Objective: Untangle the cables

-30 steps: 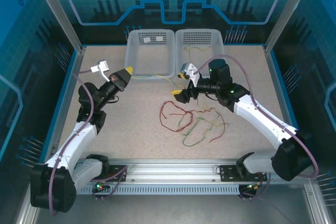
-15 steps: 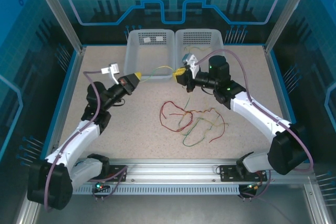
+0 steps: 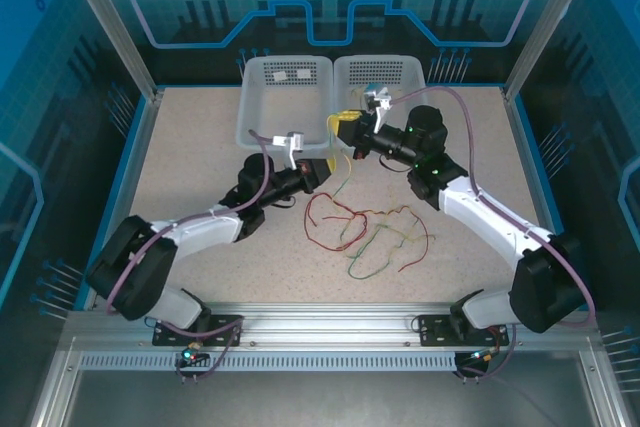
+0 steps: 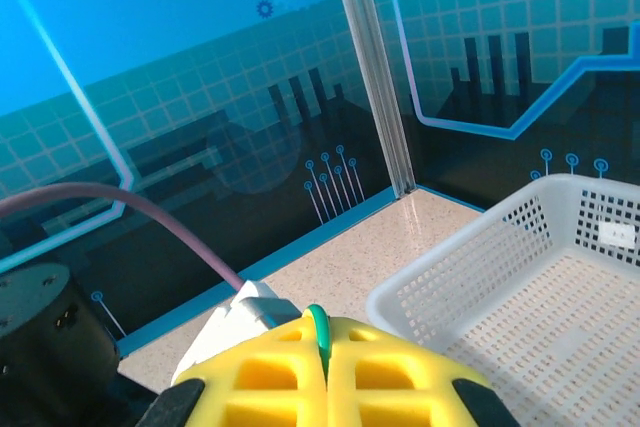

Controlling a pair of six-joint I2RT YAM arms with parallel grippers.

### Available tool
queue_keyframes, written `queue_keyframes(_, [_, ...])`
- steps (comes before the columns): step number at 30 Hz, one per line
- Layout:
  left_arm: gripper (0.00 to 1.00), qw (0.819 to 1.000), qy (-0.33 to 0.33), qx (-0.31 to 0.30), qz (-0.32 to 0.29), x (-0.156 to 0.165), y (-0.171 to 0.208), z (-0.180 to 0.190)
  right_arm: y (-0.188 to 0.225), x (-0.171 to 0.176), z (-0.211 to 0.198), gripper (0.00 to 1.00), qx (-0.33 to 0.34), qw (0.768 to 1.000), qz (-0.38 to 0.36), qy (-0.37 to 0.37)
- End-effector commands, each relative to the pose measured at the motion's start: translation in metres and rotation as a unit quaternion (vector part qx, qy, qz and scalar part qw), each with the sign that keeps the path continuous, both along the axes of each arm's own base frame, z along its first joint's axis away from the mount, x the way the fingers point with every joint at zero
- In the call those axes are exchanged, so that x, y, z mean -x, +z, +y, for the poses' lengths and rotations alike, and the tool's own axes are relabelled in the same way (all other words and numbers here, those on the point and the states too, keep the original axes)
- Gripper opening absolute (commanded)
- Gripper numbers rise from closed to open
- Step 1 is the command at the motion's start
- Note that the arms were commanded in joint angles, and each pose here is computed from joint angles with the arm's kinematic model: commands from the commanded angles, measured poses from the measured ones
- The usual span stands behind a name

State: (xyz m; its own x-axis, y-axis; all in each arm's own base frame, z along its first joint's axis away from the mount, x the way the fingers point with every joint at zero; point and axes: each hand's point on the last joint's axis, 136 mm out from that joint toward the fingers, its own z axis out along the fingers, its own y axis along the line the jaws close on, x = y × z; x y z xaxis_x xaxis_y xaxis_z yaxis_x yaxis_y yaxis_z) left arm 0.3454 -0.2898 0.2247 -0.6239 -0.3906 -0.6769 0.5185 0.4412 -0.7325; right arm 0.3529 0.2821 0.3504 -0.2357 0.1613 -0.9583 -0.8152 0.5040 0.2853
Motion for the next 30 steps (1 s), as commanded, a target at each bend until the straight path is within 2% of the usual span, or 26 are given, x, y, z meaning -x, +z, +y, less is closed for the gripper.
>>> queue_keyframes(1, [0.0, 0.999, -0.025, 0.025, 0.002, 0.002, 0.002, -0.017, 0.041, 0.002, -0.006, 0.0, -0.052, 0.996, -0.063, -0.026])
queue_keyframes(4, [0.0, 0.999, -0.026, 0.03, -0.009, 0.004, 0.008, -0.017, 0.036, -0.002, -0.017, 0.0, -0.039, 0.996, -0.06, -0.061])
queue_keyframes(9, [0.01, 0.999, -0.018, 0.005, -0.026, 0.011, 0.012, -0.008, 0.032, -0.006, -0.036, 0.0, -0.02, 0.993, -0.06, -0.098])
queue_keyframes(11, [0.22, 0.999, -0.002, -0.007, -0.042, 0.013, 0.014, 0.0, 0.028, -0.008, -0.043, 0.0, -0.003, 0.992, -0.057, -0.113])
queue_keyframes(12, [0.28, 0.999, 0.006, -0.016, -0.049, 0.013, 0.015, 0.005, 0.025, -0.009, -0.046, 0.0, 0.006, 0.991, -0.055, -0.12])
queue_keyframes(15, [0.54, 0.995, 0.062, -0.037, -0.063, 0.005, 0.022, 0.036, 0.013, -0.01, -0.057, 0.0, 0.021, 0.99, -0.04, -0.134])
queue_keyframes(17, [0.75, 0.991, 0.089, -0.05, -0.083, 0.004, 0.033, 0.058, 0.003, -0.01, -0.068, 0.0, 0.028, 0.988, -0.033, -0.148])
queue_keyframes(20, [0.87, 0.98, 0.147, -0.087, -0.103, 0.005, 0.046, 0.091, -0.013, -0.012, -0.087, 0.0, 0.042, 0.983, -0.012, -0.178])
queue_keyframes(22, [0.97, 0.965, 0.204, -0.118, -0.112, 0.007, 0.054, 0.117, -0.018, -0.014, -0.101, 0.0, 0.039, 0.98, -0.001, -0.195])
queue_keyframes(24, [0.99, 0.942, 0.288, -0.134, -0.104, 0.01, 0.06, 0.152, -0.026, -0.018, -0.117, 0.0, 0.031, 0.976, 0.021, -0.216])
queue_keyframes(26, [0.99, 0.924, 0.336, -0.141, -0.118, 0.02, 0.067, 0.176, -0.024, -0.026, -0.134, 0.0, 0.017, 0.972, 0.033, -0.234])
queue_keyframes(28, [0.95, 0.922, 0.339, -0.124, -0.139, 0.03, 0.073, 0.18, -0.018, -0.037, -0.147, 0.0, 0.002, 0.968, 0.047, -0.246])
queue_keyframes(30, [0.91, 0.933, 0.306, -0.109, -0.154, 0.036, 0.077, 0.168, -0.012, -0.051, -0.155, 0.0, -0.01, 0.967, 0.056, -0.249])
